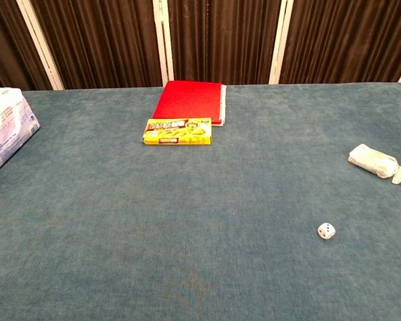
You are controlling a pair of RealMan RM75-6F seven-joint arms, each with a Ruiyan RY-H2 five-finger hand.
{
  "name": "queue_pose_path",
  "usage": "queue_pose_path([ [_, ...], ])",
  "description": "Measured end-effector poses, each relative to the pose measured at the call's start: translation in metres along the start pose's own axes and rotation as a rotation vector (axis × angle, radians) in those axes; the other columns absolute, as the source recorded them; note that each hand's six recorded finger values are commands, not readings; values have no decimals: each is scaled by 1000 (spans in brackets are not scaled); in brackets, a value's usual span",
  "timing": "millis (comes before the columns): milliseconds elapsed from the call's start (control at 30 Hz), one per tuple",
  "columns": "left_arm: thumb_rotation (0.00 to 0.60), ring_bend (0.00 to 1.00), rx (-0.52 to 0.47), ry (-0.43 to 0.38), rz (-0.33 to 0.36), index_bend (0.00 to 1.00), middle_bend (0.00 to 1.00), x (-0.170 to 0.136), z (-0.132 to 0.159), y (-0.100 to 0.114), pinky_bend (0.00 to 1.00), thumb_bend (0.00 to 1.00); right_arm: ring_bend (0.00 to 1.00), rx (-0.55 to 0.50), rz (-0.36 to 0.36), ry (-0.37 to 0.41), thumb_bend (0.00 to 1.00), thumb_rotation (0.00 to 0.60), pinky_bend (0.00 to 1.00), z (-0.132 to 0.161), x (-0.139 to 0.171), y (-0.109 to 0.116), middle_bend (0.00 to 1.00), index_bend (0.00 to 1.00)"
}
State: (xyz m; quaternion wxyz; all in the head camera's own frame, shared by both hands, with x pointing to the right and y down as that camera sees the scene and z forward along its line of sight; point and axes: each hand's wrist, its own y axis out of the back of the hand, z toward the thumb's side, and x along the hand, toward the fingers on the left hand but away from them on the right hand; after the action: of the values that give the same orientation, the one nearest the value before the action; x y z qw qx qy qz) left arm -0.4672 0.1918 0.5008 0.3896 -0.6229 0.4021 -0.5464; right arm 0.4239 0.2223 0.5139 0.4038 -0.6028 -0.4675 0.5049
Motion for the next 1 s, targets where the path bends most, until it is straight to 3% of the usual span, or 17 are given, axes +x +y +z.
queue_pose_path([
  [233,600,0,-21,12,20,0,0,-1,-6,6,0,0,0,-19,-3,6,0,600,0,0,0,0,9,0],
  [300,600,0,-20,19,18,0,0,-2,-8,7,0,0,41,-25,10,10,0,600,0,1,-1,-4,131,0],
  [333,600,0,-18,23,16,0,0,-3,-9,7,0,0,170,-27,18,13,0,600,61,2,-1,-6,295,0],
  [367,600,0,-16,26,12,0,0,-3,-10,7,0,0,341,-29,31,18,2,600,238,3,-3,-10,481,0],
  [400,600,0,-13,28,9,0,0,-3,-10,6,0,0,473,-30,41,24,14,600,394,5,-4,-13,599,0],
  [433,600,0,-10,29,5,0,0,-3,-10,5,0,0,617,-27,53,33,47,600,649,7,-7,-17,734,0],
  [500,600,0,-4,30,-5,0,0,-2,-10,3,0,0,734,-16,87,58,122,600,908,13,-13,-27,850,0],
  [533,600,0,-3,32,-10,0,0,-1,-10,2,0,0,759,-14,105,71,164,600,969,16,-16,-31,877,0],
  [767,600,0,11,50,-37,0,0,6,-14,-7,0,0,788,47,314,247,324,600,1000,59,-39,-79,891,0],
  [1000,600,0,27,56,-51,0,0,9,-13,-13,0,0,792,71,554,386,380,600,1000,102,-43,-124,891,11],
])
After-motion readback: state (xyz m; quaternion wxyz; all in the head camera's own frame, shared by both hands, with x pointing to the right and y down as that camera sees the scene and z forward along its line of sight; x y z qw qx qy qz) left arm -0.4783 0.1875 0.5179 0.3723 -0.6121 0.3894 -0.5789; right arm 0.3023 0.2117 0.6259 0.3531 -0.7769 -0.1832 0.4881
